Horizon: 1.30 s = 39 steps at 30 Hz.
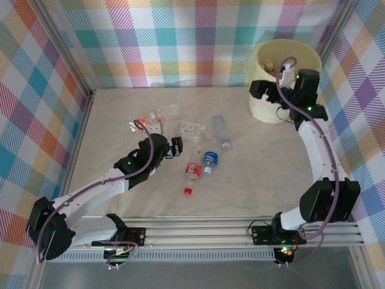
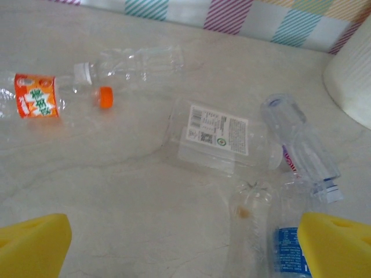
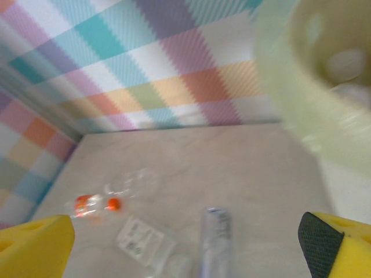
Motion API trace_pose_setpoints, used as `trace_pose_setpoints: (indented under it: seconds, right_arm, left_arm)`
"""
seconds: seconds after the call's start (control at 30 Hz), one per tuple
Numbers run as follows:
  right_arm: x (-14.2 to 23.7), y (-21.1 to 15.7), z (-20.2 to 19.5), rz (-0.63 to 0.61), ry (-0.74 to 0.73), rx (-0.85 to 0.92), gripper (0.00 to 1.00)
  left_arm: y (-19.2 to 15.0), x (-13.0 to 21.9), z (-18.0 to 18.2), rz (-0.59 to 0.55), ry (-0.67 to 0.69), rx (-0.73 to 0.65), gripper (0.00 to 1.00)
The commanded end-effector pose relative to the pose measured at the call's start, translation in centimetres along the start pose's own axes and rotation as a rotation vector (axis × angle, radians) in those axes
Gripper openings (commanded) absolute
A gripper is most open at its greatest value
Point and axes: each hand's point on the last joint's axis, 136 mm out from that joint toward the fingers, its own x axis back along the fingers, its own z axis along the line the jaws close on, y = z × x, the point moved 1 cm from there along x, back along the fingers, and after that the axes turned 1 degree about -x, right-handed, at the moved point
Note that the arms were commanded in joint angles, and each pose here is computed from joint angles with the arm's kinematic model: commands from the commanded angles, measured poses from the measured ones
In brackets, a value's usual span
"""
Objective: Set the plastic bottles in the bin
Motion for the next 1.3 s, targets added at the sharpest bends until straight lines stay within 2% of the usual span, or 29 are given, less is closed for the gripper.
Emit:
trace_pose_setpoints:
  seconds: [0.0,0.17,0.3,0.47,0.67,0.9,1.27]
  right_arm:
    - [-0.7,-2.5,4.9,0.039,0.188,0.005,1.00]
    - [-4.1,-9.3,6.2,0.214,0.144,0.116,1.00]
    - [-6.9,-12.3,5.1,0.320,0.086,0.102,1.00]
    - [-10.9,-15.2,2.7,0.440,-0.068,0.144,1.00]
    - [-14.2,-17.0,-1.2,0.509,-0.239,0.133,0.97]
    - [-17.0,-19.2,-3.7,0.616,-0.305,0.176,0.92]
    - [-20.8,-21.6,-6.4,0.722,-0.364,0.192,0.86]
  left_arm:
    - [0.8,-0.4,0.4,-0.003,0.046,0.065,1.00]
    - [0.3,-1.3,0.6,0.019,0.076,0.100,1.00]
    - [0.4,-1.4,-0.2,0.027,0.035,0.112,1.00]
    - [0.0,-1.2,-3.6,0.054,-0.181,0.066,1.00]
    - [-0.5,-0.1,-5.9,0.094,-0.339,-0.009,1.00]
    - [-0.7,1.7,-7.9,0.075,-0.507,-0.083,1.00]
    - [-0.7,1.5,-7.2,0.057,-0.475,-0.073,1.00]
